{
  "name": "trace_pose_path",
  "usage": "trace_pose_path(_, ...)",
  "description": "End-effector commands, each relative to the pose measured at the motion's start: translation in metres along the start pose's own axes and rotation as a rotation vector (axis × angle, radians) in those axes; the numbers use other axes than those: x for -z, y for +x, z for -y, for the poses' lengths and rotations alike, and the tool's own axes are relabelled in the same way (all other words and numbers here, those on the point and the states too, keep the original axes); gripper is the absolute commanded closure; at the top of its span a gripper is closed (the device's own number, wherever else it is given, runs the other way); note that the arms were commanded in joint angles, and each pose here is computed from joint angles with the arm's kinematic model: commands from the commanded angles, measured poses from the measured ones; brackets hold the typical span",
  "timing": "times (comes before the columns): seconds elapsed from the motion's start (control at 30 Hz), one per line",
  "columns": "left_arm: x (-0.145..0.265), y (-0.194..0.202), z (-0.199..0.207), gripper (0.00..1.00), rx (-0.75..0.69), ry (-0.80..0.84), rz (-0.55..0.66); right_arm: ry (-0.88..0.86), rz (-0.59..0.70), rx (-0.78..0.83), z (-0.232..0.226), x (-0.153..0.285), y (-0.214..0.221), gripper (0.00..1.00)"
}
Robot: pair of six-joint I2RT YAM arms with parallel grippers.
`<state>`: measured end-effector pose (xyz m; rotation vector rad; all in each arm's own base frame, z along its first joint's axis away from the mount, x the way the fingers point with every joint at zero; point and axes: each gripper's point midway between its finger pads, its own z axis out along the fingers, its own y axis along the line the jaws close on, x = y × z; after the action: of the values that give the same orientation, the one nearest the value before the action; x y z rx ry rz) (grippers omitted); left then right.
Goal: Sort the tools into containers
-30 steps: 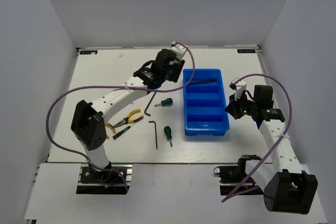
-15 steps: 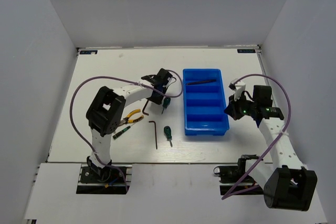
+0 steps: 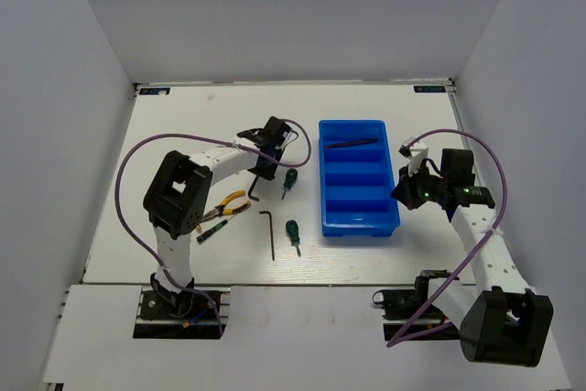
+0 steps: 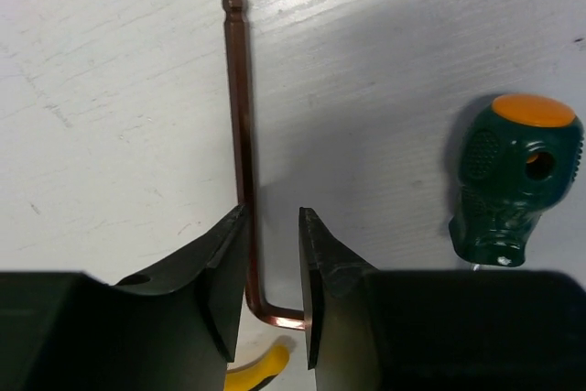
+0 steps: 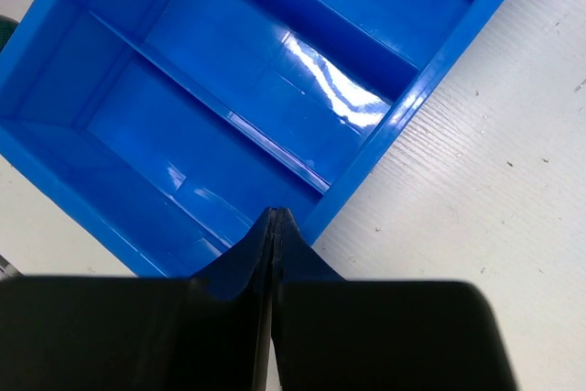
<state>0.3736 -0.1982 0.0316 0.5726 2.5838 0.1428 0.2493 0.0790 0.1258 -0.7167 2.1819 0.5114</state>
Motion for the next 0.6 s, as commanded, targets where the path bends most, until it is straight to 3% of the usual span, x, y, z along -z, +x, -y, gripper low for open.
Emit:
trace_pose_path(0.0,0.022,-0.02,-0.013,0.61,0.021,-0.002,0.079,0.003,0.019,0.022,0.002,0.003,-0.009,1.0)
trace_pose_path(0.2,0.009,-0.016,-0.029,0.61,0.041,-0.023,0.051,0.003,0.017,0.018,0.002,0.002,-0.009,1.0)
trace_pose_path(0.33,-0.003,-0.004,-0.022,0.67,0.026,0.026,-0.007,0.005,0.021,0.022,0.002,0.003,-0.01,1.0)
trace_pose_path(0.57,-0.009,0.001,-0.011,0.67,0.021,0.1,-0.031,0.008,0.025,0.025,0.003,0.004,-0.01,1.0)
